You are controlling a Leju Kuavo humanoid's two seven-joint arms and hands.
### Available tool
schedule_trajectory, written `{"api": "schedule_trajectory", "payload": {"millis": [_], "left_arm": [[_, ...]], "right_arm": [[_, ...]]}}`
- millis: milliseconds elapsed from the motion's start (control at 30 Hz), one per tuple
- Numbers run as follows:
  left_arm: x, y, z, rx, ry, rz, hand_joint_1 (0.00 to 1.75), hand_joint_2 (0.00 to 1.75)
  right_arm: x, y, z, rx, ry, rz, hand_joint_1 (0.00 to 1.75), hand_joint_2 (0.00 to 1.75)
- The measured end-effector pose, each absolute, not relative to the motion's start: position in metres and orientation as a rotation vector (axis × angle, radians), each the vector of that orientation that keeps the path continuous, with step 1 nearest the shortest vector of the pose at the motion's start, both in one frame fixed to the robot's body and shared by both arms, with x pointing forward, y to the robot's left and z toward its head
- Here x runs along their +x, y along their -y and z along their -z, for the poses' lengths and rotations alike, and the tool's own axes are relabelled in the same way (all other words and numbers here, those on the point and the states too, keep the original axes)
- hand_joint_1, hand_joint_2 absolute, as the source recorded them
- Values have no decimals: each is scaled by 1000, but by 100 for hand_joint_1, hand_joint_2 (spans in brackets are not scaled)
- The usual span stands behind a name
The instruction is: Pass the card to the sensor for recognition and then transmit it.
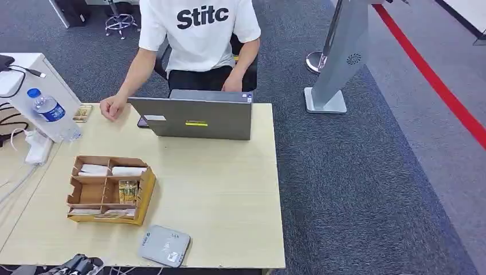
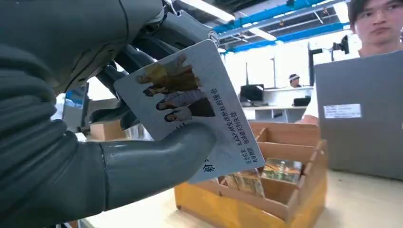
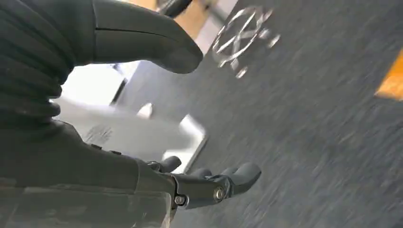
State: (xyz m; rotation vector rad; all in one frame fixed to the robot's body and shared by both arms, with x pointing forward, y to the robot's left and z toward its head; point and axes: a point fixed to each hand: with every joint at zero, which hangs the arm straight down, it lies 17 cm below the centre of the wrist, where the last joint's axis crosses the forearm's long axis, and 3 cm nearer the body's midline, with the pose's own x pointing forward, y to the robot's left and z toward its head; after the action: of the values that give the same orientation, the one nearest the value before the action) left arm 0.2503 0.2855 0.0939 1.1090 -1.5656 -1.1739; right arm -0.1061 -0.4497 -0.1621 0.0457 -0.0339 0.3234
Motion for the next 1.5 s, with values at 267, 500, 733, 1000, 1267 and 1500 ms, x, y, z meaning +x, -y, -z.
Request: {"api": "schedule_trajectory", "payload": {"millis": [267,500,733,1000,1267,1500], "left_arm": [[286,-311,-79,1210,1537,1173,175,175],[309,-334,-62,1258,1458,1110,175,175],[318,-345,-52,1242,1425,1065,175,175],[323,-342,-36,1179,1408,1066,175,175],[343,-298,-49,1162,1544,1078,175,175],[349,-227,-62,1063,1681,1097,175,175]], "right_arm": [[-93,365,192,99,14,-199,0,175],[-74,308,215,146,36,-120,0,175],[-70,290,216,186,46,-95,0,175],[-68,286,218,191,49,-94,0,175],[-66,282,219,204,53,-93,0,175],[-64,282,219,203,56,-93,0,175]]}}
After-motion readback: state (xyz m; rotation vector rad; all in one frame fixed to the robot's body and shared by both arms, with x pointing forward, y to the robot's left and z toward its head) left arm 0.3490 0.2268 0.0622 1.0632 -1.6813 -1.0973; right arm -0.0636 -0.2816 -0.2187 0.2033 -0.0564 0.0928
